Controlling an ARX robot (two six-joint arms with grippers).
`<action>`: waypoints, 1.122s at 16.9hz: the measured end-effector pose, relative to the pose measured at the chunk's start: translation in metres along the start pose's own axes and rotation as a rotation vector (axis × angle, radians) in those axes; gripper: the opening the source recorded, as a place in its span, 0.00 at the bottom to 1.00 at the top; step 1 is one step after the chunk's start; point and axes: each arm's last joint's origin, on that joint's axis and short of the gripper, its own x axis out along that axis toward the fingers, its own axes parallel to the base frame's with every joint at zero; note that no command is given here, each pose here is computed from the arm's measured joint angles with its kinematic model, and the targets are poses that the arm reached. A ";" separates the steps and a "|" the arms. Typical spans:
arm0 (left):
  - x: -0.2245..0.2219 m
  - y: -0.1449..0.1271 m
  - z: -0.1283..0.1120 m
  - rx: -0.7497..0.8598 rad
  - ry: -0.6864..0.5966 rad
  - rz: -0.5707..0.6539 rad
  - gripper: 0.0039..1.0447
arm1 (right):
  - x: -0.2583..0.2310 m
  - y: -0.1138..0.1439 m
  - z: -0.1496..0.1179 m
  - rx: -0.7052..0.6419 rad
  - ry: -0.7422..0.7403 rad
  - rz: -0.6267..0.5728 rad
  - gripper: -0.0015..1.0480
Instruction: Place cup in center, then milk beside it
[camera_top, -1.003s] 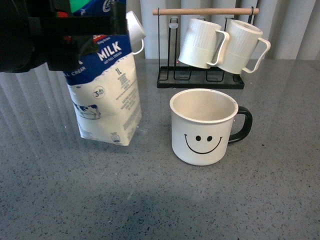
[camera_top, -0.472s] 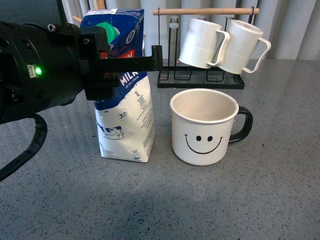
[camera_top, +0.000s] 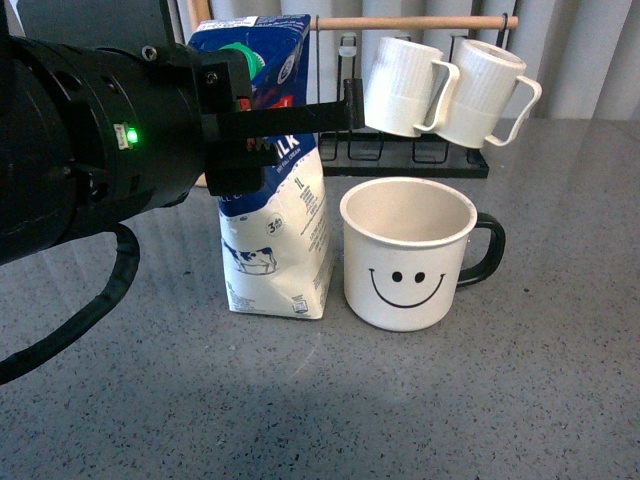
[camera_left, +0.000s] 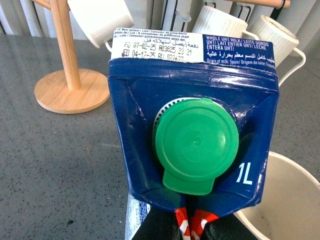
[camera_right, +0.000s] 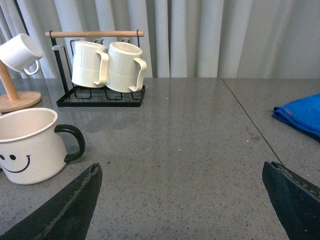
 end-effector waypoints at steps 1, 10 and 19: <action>0.001 -0.001 0.000 -0.007 0.001 0.003 0.02 | 0.000 0.000 0.000 0.000 0.000 0.000 0.94; 0.003 -0.010 -0.002 -0.043 0.035 0.017 0.22 | 0.000 0.000 0.000 0.000 0.000 0.000 0.94; -0.020 -0.003 0.028 -0.100 -0.055 -0.044 0.93 | 0.000 0.000 0.000 0.000 0.000 0.000 0.94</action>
